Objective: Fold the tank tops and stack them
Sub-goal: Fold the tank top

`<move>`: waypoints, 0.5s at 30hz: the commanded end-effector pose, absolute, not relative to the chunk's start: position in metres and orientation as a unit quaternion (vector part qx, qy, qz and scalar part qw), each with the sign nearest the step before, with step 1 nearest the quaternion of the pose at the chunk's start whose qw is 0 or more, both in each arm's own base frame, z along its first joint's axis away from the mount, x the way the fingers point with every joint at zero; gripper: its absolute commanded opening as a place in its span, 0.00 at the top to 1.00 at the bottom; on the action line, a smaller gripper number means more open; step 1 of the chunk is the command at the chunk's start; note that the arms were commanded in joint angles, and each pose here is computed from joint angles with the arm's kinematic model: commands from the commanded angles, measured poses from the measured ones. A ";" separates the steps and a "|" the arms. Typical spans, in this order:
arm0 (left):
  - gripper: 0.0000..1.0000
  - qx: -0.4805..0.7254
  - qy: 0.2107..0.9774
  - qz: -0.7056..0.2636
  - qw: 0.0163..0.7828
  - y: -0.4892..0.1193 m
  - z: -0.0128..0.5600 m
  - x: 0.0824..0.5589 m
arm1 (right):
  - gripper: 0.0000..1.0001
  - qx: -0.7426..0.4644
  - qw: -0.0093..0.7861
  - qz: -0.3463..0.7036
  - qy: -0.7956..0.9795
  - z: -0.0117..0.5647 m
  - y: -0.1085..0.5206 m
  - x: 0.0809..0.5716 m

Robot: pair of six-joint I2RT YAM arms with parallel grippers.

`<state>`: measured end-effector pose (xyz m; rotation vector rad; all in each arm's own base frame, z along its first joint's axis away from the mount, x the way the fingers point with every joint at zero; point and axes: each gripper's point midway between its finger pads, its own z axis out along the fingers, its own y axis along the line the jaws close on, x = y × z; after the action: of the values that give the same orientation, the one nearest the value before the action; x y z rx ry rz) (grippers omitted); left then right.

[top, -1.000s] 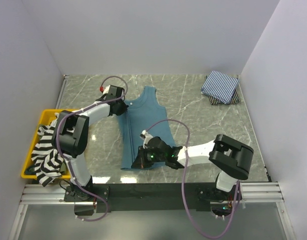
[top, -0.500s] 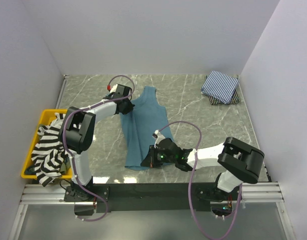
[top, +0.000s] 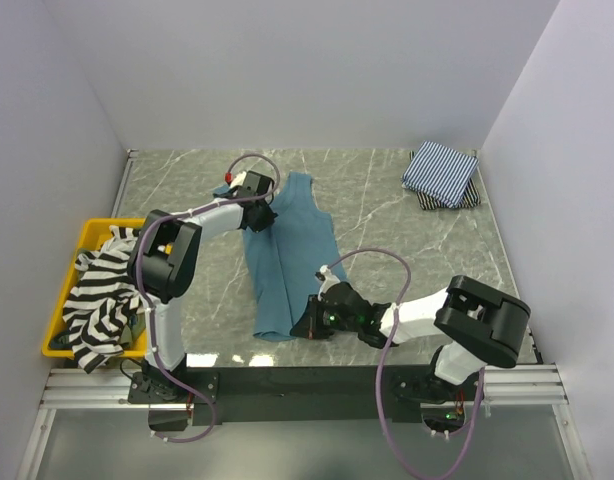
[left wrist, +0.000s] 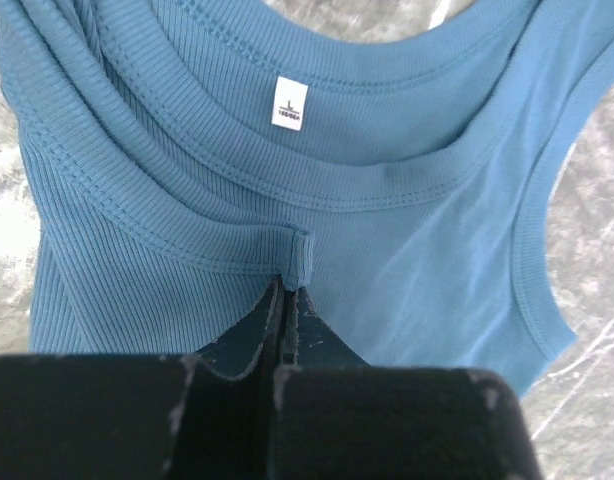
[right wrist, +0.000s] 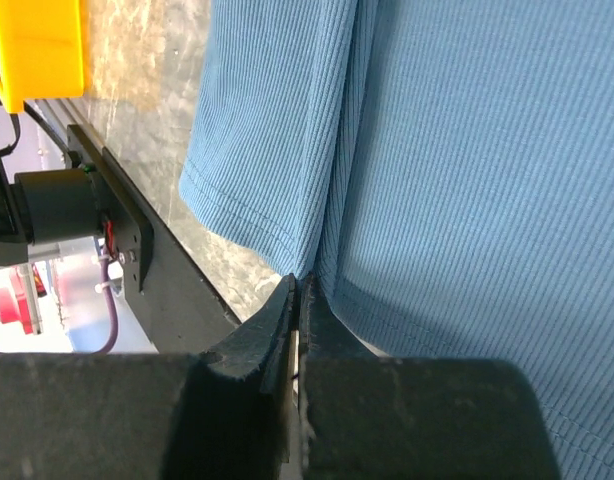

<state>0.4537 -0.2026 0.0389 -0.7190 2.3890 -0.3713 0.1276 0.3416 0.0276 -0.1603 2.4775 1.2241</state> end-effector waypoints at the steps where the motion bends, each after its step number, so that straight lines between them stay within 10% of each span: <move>1: 0.99 -0.271 0.891 -0.143 0.335 -0.207 0.053 0.470 | 1.00 -0.052 0.199 0.454 0.867 0.040 0.343 0.130; 11: 0.89 -0.256 0.893 -0.149 0.340 -0.209 0.058 0.466 | 1.00 -0.040 0.210 0.443 0.871 0.039 0.335 0.132; 15: 0.63 -0.242 0.888 -0.163 0.355 -0.214 0.081 0.471 | 0.78 -0.031 0.216 0.439 0.872 0.041 0.330 0.133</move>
<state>0.4509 -0.2050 0.0320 -0.6770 2.4077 -0.3461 0.1318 0.3349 0.0343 -0.1062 2.4433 1.2168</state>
